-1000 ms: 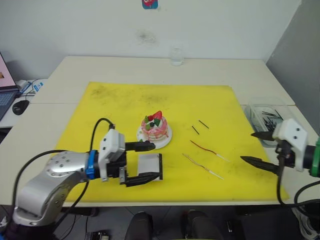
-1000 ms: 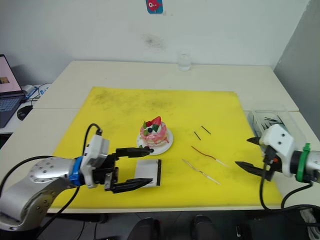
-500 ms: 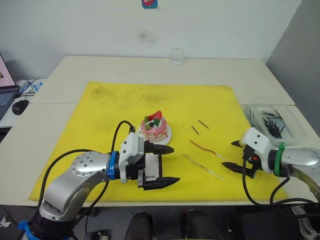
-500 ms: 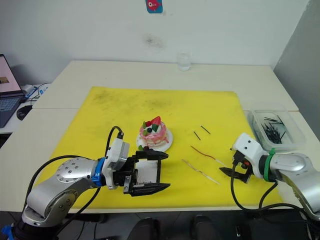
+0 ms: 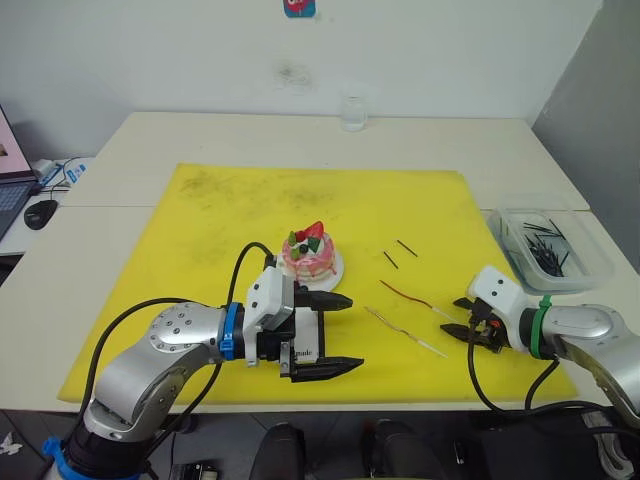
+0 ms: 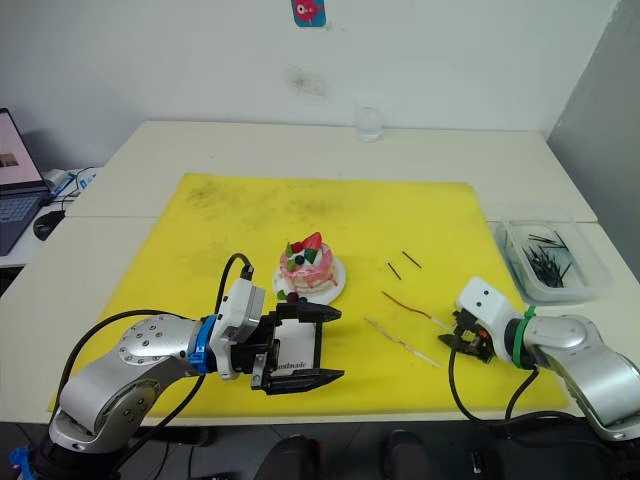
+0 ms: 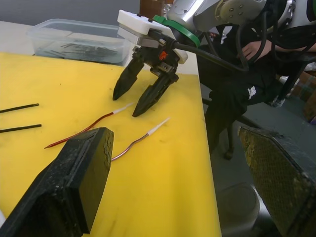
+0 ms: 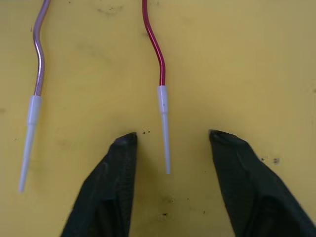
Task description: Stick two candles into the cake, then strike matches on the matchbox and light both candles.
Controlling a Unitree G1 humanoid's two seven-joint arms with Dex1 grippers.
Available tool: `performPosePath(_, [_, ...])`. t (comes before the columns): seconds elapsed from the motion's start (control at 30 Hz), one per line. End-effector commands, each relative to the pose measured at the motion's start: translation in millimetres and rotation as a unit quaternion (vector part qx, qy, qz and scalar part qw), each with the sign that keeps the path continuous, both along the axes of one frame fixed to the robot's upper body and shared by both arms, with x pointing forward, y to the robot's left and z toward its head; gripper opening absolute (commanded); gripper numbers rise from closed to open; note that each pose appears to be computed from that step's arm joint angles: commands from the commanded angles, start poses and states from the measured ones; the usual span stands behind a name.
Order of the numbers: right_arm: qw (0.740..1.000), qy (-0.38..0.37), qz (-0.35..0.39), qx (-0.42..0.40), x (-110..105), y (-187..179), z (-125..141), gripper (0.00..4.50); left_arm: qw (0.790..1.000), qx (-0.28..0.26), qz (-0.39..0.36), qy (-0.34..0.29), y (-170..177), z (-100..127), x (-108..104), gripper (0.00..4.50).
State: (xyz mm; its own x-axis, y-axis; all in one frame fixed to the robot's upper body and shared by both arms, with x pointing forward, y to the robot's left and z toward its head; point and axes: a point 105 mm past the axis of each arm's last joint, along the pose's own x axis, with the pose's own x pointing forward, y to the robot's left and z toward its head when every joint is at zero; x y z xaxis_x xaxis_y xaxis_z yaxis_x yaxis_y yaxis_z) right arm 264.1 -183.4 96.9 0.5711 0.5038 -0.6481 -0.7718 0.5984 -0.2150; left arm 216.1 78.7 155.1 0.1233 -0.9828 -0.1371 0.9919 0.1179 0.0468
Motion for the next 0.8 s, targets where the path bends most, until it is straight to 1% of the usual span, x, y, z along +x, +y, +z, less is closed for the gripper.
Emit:
performPosePath(0.03, [1.0, -0.003, 0.002, -0.008, 0, 1, 6, 1.07, 1.0, -0.006, -0.002, -0.015, 0, 4, -3, 4.5])
performPosePath(0.13, [1.0, 0.001, 0.004, -0.001, 0, 3, 8, 0.01, 1.0, -0.006, 0.001, -0.013, 2, 2, -2, 4.5])
performPosePath(0.27, [1.0, 0.009, 0.005, 0.013, -2, 6, 12, 0.01, 1.0, -0.002, 0.009, -0.009, 6, -1, -1, 4.5])
performPosePath(0.4, [0.999, 0.012, 0.0, 0.04, -3, 7, 21, 0.01, 0.999, 0.002, 0.044, 0.004, 15, -3, 7, 4.5])
performPosePath(0.5, [0.997, 0.01, -0.012, 0.07, -3, 5, 34, 0.01, 0.997, 0.01, 0.069, 0.034, 25, -5, 12, 4.5])
performPosePath(0.57, [0.996, 0.005, -0.02, 0.091, -4, 2, 44, 0.01, 0.994, 0.013, 0.073, 0.075, 31, -7, 11, 4.5])
performPosePath(0.63, [0.992, 0.002, -0.026, 0.122, -5, 1, 56, 0.01, 0.99, -0.002, 0.083, 0.111, 36, -5, 12, 4.5])
performPosePath(0.73, [0.987, -0.003, -0.026, 0.161, -6, 4, 68, 0.01, 0.987, -0.013, 0.094, 0.133, 39, -4, 14, 4.5])
performPosePath(0.8, [0.972, -0.011, -0.008, 0.235, -7, 18, 85, 0.01, 0.98, -0.059, 0.096, 0.166, 35, 5, 17, 4.5])
